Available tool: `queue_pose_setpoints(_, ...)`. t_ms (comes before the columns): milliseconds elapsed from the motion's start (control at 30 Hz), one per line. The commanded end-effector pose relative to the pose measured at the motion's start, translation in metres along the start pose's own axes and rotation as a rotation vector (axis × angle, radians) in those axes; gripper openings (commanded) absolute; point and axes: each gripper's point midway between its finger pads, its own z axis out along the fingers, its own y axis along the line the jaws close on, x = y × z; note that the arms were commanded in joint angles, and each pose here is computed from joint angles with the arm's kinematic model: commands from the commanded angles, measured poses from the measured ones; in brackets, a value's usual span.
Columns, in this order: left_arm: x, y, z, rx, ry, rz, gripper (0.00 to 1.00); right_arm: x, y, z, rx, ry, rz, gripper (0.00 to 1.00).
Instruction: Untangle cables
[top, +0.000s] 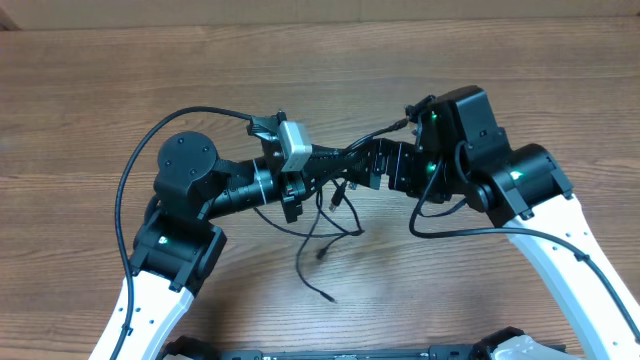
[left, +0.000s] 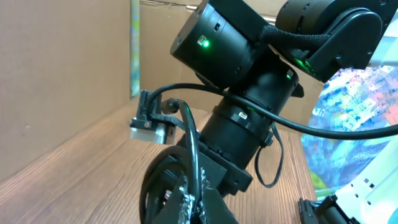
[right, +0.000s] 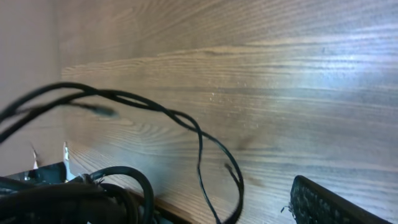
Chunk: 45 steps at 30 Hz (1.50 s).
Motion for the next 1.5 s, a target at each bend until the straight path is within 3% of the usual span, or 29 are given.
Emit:
queue_pose_setpoints(0,-0.019,-0.011,-0.003,0.029,-0.045,0.045,0.04,-0.007,-0.014,0.004,0.084,-0.022,0.01,0.97)
queue_pose_setpoints(233,-0.029,-0.013,-0.003,0.039,-0.078,0.021,0.04,-0.011,-0.017,0.006,0.1,-0.037,0.009,0.97)
queue_pose_setpoints(800,0.007,-0.021,-0.003,0.087,0.05,-0.144,0.04,-0.063,0.027,-0.001,-0.07,-0.246,-0.089,0.96)
queue_pose_setpoints(1033,0.004,-0.038,-0.005,0.185,0.049,-0.129,0.04,-0.091,0.002,-0.01,0.091,-0.405,-0.068,0.97)
queue_pose_setpoints(1467,0.004,-0.049,-0.008,0.252,0.056,-0.129,0.04,-0.097,-0.033,-0.02,0.281,-0.471,-0.031,0.96)
